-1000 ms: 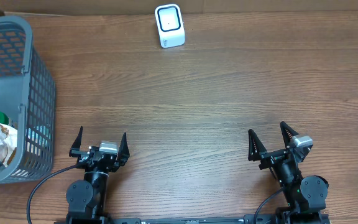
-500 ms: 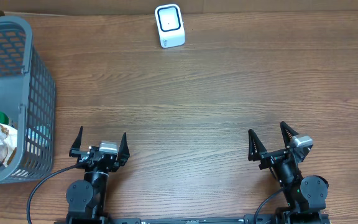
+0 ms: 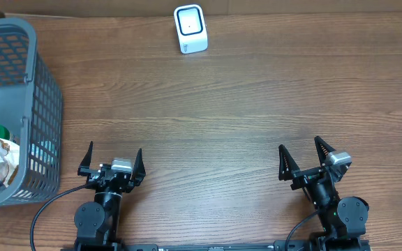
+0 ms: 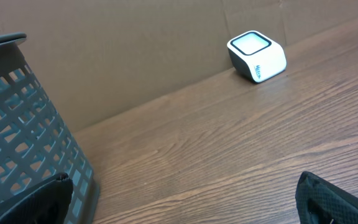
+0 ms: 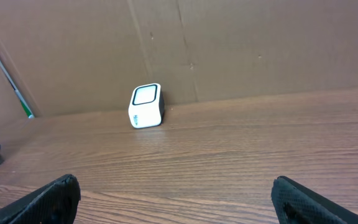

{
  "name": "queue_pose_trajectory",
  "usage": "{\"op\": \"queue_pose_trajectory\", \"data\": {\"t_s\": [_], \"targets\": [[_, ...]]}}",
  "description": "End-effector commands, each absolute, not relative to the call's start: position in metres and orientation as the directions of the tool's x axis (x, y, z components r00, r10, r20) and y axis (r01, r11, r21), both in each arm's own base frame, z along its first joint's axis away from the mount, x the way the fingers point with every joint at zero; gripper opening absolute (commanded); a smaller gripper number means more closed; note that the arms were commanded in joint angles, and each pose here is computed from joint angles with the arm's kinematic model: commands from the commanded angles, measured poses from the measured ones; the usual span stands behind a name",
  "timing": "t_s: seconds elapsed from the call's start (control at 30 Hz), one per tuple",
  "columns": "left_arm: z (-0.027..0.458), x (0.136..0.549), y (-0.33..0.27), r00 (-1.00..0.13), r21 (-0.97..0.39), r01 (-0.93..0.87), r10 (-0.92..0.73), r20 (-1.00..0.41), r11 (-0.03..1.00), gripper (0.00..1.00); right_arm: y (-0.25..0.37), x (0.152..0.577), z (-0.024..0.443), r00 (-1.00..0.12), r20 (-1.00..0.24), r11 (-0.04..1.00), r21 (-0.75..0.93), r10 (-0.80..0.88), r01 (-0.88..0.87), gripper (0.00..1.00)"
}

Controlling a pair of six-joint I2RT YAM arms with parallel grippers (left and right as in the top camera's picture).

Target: Scan the item barcode

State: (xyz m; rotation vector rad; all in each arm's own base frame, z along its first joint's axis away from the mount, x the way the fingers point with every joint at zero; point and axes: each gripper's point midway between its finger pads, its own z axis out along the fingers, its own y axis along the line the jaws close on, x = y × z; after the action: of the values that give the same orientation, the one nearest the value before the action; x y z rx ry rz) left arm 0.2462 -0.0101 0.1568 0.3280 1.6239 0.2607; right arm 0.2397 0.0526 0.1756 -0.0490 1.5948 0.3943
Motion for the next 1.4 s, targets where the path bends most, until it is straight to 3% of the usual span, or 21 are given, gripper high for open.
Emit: {"op": "queue_pose_trajectory", "data": {"t_s": [0.0,0.23,0.57,0.83,1.0,1.37], "targets": [[0.157,0.246,-0.008,-0.060,0.368,0.044,0.370,-0.927,0.929,1.00,0.052,0.240,0.175,-0.063,-0.977,0.939,0.215,0.206,-0.267,1.00],[0.157,0.246,-0.009,-0.060,0.356,0.045,0.359,-0.932,0.933,1.00,0.052,0.240,0.175,-0.063,-0.977,0.939,0.215,0.206,-0.267,1.00],[0.156,0.246,-0.018,-0.071,0.088,0.081,0.093,-0.993,0.993,1.00,0.052,0.240,0.175,-0.063,-0.977,0.939,0.215,0.206,-0.267,1.00],[0.160,0.242,-0.039,-0.061,0.064,0.203,0.078,-0.995,0.977,1.00,0.052,0.240,0.175,-0.063,-0.977,0.939,0.215,0.206,-0.267,1.00],[0.164,0.239,-0.040,-0.095,-0.020,0.200,-0.001,-0.995,0.980,1.00,0.052,0.240,0.175,-0.063,-0.977,0.939,0.215,0.206,-0.267,1.00],[0.196,0.227,-0.049,-0.145,-0.031,0.257,0.007,-0.989,0.966,1.00,0.052,0.240,0.175,-0.063,-0.977,0.939,0.215,0.206,-0.267,1.00]]}}
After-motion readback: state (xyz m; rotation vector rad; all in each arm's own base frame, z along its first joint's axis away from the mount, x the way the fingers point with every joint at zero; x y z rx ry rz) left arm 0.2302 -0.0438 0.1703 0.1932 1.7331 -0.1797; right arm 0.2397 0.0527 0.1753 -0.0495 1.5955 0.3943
